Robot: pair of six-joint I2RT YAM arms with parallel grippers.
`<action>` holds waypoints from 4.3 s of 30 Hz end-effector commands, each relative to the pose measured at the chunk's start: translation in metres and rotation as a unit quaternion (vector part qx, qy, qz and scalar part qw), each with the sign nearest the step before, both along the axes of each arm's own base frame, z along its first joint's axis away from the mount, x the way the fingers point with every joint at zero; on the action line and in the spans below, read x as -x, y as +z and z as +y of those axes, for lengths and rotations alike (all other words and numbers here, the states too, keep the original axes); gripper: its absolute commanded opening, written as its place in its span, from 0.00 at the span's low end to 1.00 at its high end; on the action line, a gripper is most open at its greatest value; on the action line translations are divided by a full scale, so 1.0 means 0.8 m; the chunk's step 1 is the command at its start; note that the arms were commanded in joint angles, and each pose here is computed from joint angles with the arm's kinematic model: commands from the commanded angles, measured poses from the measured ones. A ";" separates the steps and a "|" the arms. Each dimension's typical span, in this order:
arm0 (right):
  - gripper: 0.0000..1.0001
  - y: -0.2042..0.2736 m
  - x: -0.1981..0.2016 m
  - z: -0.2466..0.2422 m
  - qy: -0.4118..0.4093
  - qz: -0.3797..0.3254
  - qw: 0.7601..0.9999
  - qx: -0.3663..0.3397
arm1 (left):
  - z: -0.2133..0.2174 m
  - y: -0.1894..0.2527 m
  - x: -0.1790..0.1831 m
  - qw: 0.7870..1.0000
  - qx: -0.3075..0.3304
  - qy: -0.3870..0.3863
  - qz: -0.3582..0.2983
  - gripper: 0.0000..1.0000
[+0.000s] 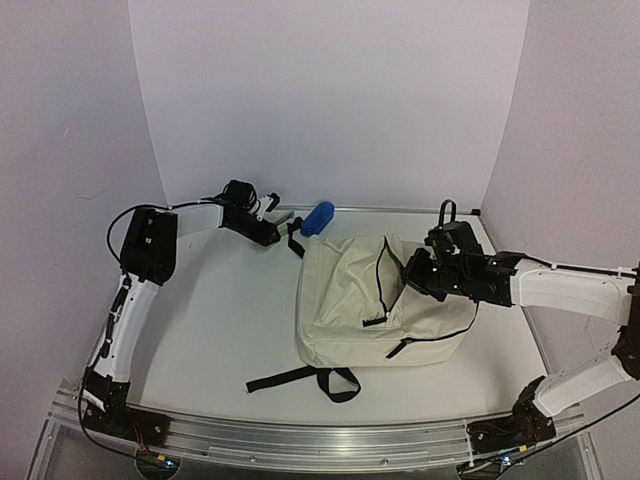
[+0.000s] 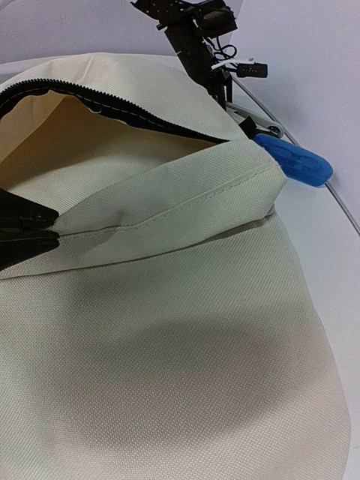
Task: Pack the student bag
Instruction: Pick up the stationery from the center of the board.
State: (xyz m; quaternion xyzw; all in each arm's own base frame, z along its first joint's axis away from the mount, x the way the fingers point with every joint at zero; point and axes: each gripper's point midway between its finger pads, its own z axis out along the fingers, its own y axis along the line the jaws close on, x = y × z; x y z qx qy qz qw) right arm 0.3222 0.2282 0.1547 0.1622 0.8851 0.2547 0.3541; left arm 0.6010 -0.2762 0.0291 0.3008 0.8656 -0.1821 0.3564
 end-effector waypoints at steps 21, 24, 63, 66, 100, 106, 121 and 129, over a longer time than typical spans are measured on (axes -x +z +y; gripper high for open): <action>0.04 0.032 -0.002 0.009 0.034 -0.032 0.999 0.008 | 0.021 0.119 0.036 0.986 0.106 0.101 -0.076 0.15; 0.30 0.048 -0.003 0.005 0.037 -0.051 0.998 0.012 | 0.026 0.153 0.058 0.980 0.147 0.119 -0.067 0.13; 0.98 0.275 0.002 0.167 0.270 -0.245 0.884 -0.294 | -0.124 0.441 0.382 0.757 0.593 -0.224 0.159 0.10; 0.98 0.278 0.000 0.170 0.270 -0.249 0.881 -0.299 | -0.134 0.438 0.389 0.753 0.592 -0.230 0.170 0.10; 0.91 0.220 -0.034 0.191 0.241 -0.198 0.896 -0.316 | -0.149 0.459 0.443 0.767 0.578 -0.252 0.115 0.08; 0.84 0.231 -0.029 0.190 0.250 -0.213 0.890 -0.315 | -0.156 0.454 0.447 0.766 0.572 -0.262 0.132 0.08; 0.11 0.305 0.004 0.154 0.249 -0.310 0.851 -0.343 | -0.171 0.428 0.451 0.782 0.546 -0.252 0.161 0.28; 0.00 0.310 -0.005 0.105 0.171 -0.330 0.898 -0.236 | -0.158 0.359 0.400 0.888 0.431 -0.092 0.130 0.79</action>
